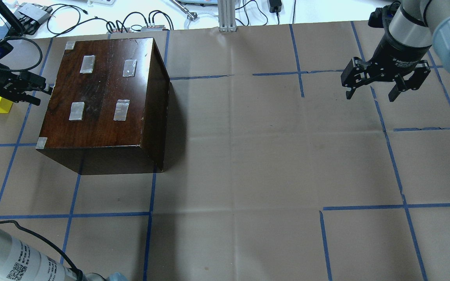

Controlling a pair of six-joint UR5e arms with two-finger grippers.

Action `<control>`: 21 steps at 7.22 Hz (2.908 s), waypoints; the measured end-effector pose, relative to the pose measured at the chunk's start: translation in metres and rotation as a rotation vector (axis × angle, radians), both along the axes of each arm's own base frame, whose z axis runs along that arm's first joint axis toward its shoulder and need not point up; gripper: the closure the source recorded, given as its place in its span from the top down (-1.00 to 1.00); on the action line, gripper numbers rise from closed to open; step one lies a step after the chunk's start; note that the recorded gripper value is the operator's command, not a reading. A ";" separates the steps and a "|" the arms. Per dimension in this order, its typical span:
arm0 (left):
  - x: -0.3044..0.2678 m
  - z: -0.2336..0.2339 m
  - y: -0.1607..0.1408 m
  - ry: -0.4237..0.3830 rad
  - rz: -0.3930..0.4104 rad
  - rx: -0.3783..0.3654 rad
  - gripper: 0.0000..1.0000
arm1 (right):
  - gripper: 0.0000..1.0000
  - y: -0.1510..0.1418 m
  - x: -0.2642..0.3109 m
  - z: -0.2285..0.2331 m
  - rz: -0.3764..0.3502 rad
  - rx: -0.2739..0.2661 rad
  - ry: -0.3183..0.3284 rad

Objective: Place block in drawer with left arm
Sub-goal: 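Hook the left gripper onto the white drawer handle, then pull the drawer out of the box with the left gripper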

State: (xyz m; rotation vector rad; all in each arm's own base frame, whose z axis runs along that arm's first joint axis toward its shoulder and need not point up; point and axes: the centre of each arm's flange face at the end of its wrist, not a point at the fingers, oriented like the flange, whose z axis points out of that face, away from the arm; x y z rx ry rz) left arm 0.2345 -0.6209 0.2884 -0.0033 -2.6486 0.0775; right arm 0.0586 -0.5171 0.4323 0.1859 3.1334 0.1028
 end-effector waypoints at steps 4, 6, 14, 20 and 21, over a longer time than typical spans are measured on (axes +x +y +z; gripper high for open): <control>-0.004 -0.008 -0.004 -0.020 -0.019 0.021 0.98 | 1.00 0.000 0.000 0.000 0.000 0.000 0.000; -0.006 -0.011 -0.005 -0.040 -0.026 0.040 0.97 | 1.00 0.000 0.000 0.000 0.000 0.000 0.000; 0.027 -0.009 -0.012 -0.260 -0.055 0.108 0.95 | 1.00 0.000 0.000 0.000 0.000 0.000 0.000; 0.063 -0.002 -0.013 -0.328 -0.059 0.113 0.95 | 1.00 0.000 0.000 0.000 0.000 0.000 0.000; 0.071 0.001 -0.012 -0.351 -0.065 0.118 0.95 | 1.00 0.000 0.000 0.000 0.000 0.000 0.000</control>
